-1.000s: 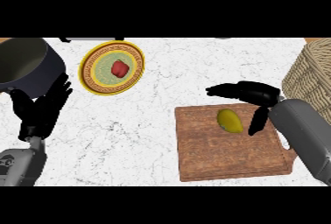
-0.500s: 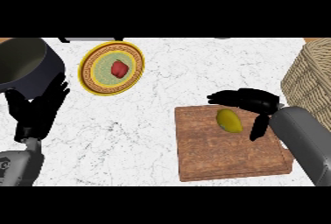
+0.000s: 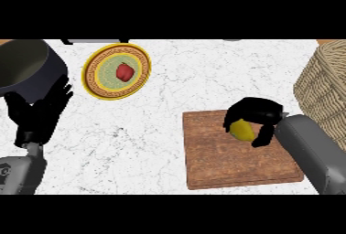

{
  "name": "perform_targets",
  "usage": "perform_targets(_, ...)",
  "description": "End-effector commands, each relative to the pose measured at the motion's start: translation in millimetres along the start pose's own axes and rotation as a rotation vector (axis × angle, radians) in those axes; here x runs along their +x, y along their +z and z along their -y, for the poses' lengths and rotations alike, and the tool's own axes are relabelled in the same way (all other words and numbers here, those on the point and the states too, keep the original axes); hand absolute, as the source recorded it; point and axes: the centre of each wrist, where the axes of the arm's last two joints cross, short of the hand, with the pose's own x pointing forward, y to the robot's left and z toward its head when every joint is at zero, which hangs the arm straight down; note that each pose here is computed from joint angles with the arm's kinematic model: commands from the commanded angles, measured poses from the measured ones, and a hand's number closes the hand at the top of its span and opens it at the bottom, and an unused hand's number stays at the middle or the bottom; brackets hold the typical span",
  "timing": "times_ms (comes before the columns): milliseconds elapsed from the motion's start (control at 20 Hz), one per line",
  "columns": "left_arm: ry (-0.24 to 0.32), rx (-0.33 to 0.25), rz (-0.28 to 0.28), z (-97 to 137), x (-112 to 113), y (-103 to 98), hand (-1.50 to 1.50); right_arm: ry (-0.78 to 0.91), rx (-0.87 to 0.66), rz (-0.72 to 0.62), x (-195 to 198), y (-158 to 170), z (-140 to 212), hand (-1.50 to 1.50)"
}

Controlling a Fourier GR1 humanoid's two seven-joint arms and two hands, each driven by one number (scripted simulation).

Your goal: Pick the lemon from the cutting board and place it in the basket

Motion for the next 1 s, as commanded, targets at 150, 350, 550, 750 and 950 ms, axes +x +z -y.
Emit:
perform_targets(150,-0.008,0.002,0.008,7,5,-10,0.00,0.011,0.031,0.041,2,-26,-7,1.50)
perform_targets(350,-0.004,0.024,-0.005,-10,-5,2,0.00,-0.234,-0.271,-0.506,-17,-5,5,1.50)
perform_targets(550,-0.002,0.046,-0.015,-13,-6,4,0.00,-0.403,-0.471,-0.859,-34,29,-10,1.50)
perform_targets(750,-0.007,0.023,-0.003,-9,-1,2,0.00,-0.561,-0.647,-1.147,-31,5,0,1.50)
perform_targets(950,-0.010,-0.006,0.009,0,-1,1,0.00,-0.715,-0.887,-1.355,-16,-38,32,1.50)
